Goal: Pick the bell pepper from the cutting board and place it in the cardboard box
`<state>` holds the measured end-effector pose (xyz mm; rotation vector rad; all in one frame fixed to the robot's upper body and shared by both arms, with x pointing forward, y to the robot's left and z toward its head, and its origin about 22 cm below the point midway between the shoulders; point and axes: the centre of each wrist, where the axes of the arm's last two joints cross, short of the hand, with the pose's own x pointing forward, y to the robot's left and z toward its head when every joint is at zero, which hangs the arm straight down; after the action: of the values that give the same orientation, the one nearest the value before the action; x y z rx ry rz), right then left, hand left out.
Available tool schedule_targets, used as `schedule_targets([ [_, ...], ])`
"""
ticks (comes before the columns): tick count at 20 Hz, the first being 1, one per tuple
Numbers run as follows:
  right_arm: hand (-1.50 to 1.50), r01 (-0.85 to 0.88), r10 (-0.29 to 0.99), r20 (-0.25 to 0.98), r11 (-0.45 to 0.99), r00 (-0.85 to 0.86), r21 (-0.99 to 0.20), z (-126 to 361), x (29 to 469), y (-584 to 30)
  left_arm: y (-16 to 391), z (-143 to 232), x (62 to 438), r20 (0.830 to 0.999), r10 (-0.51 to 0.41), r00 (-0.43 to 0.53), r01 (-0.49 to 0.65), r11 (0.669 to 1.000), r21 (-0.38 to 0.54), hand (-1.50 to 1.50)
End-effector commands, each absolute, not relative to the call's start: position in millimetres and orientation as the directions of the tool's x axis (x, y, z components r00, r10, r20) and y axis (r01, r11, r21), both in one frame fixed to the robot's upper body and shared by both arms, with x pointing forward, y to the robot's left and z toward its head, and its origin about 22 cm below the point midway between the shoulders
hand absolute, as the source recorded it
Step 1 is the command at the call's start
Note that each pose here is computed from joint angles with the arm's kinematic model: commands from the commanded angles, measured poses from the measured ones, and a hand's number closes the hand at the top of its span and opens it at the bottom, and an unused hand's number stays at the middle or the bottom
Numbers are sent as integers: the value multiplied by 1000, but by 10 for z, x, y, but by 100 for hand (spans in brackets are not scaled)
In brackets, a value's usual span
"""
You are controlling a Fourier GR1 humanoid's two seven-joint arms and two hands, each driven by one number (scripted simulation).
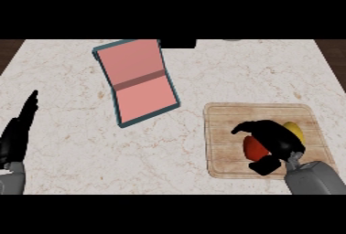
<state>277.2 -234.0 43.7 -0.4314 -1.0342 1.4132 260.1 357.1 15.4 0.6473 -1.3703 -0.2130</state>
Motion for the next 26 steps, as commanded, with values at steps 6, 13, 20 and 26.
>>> schedule_targets([
  [6, 150, -381, 950, 222, 127, -217, -916, 211, 2867, -2494, 3637, 139, 2680, 842, -499, 207, -242, 807, 538, 0],
  [13, 150, -164, 980, 192, 182, -49, -969, 645, 2853, -2012, 3723, 252, 2571, 838, -498, 222, -224, 811, 541, 0],
  [20, 150, 45, 936, 209, 205, 283, -978, 744, 2296, -1348, 3668, 173, 2548, 832, -503, 235, -235, 801, 550, 0],
  [26, 150, 310, 969, 202, 150, 145, -939, 1341, 2191, -899, 3704, 53, 2489, 833, -504, 229, -213, 809, 548, 0],
])
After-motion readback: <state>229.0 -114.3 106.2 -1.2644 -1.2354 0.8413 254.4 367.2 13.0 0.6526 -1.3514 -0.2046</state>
